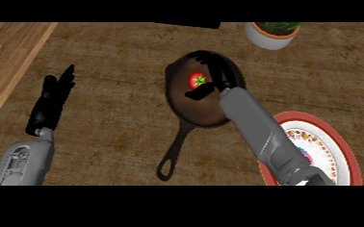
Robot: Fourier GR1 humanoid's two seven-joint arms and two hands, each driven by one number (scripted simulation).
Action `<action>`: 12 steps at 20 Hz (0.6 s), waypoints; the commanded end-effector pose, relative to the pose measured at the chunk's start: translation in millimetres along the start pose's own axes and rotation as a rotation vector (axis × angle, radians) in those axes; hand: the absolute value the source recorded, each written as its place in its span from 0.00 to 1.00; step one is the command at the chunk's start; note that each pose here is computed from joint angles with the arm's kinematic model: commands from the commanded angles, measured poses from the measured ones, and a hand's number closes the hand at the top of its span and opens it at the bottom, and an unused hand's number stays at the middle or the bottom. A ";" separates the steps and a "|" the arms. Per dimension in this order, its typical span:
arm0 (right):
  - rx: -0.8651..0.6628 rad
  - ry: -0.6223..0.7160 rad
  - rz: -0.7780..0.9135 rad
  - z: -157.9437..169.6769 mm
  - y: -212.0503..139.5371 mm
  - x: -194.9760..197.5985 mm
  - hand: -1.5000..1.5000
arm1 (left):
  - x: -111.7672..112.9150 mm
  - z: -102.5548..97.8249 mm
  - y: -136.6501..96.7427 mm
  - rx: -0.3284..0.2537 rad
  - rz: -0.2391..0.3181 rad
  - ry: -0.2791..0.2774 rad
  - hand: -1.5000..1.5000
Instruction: Pick the tomato from the plate and place it in the pan
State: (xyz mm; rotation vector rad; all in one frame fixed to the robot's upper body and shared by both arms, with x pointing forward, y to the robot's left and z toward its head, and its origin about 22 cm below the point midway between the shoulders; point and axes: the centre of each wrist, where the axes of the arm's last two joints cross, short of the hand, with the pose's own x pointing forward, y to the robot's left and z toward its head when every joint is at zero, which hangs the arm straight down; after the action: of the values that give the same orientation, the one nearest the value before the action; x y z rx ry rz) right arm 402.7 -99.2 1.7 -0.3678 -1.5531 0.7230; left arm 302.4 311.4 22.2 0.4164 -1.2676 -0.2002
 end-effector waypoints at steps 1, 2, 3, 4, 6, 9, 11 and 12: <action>-0.037 -0.012 -0.066 0.8 1.5 -3.2 0.00 | 9.1 -3.9 -16.8 -0.030 0.004 -0.018 0.50; -0.058 -0.044 -0.096 -1.2 -0.5 1.3 0.00 | 6.3 -2.5 4.1 -0.016 -0.001 -0.018 0.50; -0.070 -0.044 -0.122 2.5 2.0 -4.3 0.00 | -3.0 -5.2 -11.0 0.005 -0.001 0.000 0.50; -0.101 -0.068 -0.160 0.6 -0.6 -0.7 0.00 | -5.7 0.2 1.5 0.011 -0.010 -0.003 0.50; -0.146 -0.084 -0.199 -4.5 -4.8 8.4 0.00 | 14.9 -6.4 -0.2 0.010 0.001 -0.022 0.50; -0.228 -0.096 -0.242 -3.6 -5.5 3.8 0.00 | 2.6 -3.3 2.3 0.015 -0.005 0.008 0.50; -0.266 -0.085 -0.267 -9.6 -10.0 13.2 0.00 | -15.3 5.3 10.1 0.009 0.006 0.028 0.50; -0.270 -0.077 -0.278 -7.3 -8.5 5.8 0.00 | 16.1 -7.8 12.0 0.029 0.007 0.018 0.50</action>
State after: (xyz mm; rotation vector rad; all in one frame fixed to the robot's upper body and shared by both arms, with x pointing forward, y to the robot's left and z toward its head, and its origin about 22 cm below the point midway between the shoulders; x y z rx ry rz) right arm 408.4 -98.6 10.7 -0.3095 -1.7205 0.4044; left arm 303.9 315.2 23.5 0.4253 -1.2601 -0.1892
